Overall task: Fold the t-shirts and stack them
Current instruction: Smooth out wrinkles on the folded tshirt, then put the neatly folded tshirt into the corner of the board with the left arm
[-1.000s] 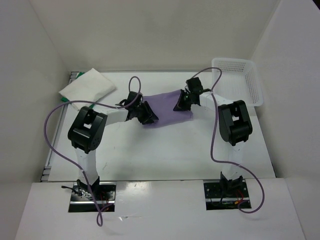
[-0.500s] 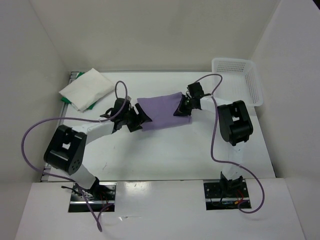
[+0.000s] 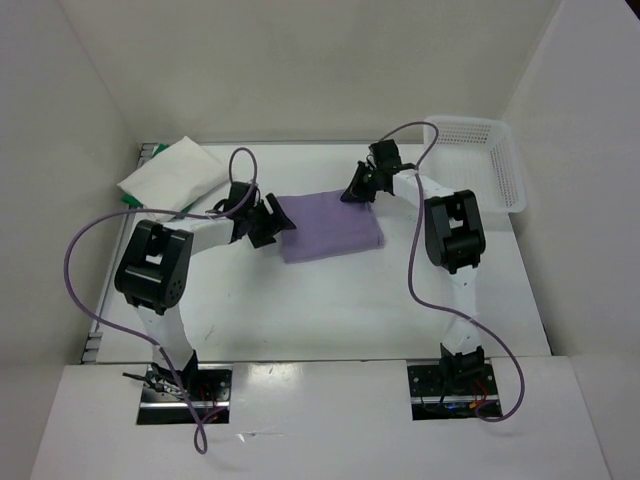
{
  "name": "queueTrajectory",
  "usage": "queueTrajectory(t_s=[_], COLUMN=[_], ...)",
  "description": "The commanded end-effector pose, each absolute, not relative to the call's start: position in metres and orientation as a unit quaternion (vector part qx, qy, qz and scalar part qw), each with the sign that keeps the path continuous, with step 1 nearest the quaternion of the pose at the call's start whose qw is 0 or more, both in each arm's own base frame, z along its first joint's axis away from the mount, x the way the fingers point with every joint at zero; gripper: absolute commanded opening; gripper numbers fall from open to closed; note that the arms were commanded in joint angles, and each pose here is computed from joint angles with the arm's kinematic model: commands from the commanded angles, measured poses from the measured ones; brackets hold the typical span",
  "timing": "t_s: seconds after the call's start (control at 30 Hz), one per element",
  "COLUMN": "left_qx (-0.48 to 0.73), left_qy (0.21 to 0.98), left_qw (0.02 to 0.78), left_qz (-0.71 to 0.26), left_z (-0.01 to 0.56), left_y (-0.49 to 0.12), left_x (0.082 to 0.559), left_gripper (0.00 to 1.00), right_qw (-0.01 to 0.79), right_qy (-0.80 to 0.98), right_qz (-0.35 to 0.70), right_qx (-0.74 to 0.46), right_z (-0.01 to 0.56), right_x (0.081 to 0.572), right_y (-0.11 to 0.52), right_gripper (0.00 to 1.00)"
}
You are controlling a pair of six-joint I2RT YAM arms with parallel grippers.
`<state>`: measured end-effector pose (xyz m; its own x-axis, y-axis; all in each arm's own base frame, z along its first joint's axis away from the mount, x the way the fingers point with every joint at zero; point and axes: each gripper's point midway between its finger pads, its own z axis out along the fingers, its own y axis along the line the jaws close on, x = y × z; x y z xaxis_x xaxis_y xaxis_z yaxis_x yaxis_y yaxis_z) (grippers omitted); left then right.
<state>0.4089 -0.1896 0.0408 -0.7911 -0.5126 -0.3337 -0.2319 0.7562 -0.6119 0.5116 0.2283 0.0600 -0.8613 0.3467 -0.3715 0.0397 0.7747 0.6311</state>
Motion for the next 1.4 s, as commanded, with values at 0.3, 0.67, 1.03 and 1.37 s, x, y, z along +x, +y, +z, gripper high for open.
queueTrajectory(t_s=[0.3,0.67,1.03,1.37], left_qx=[-0.195,-0.136,-0.117,-0.288], left_qy=[0.918,0.901,0.813,0.74], left_qw=[0.2,0.221,0.395,0.527], left_qz=[-0.281,-0.348,-0.41,-0.302], left_z=[-0.005,0.024,0.22,0.273], left_y=[-0.201,-0.261,-0.218,0.055], left_x=[0.417,0.456,0.568,0.556], left_gripper=[0.71,0.23,0.07,0.42], right_qw=[0.294,0.355,0.332,0.309], right_qy=[0.883,0.839,0.852,0.85], right_qz=[0.358,0.397,0.366,0.396], right_qx=[0.071,0.114,0.175,0.161], right_z=[0.157,0.244,0.211,0.208], right_x=[0.529,0.45,0.375,0.37], right_y=[0.229,0.162,0.108,0.116], right_gripper=[0.42,0.51,0.51,0.51])
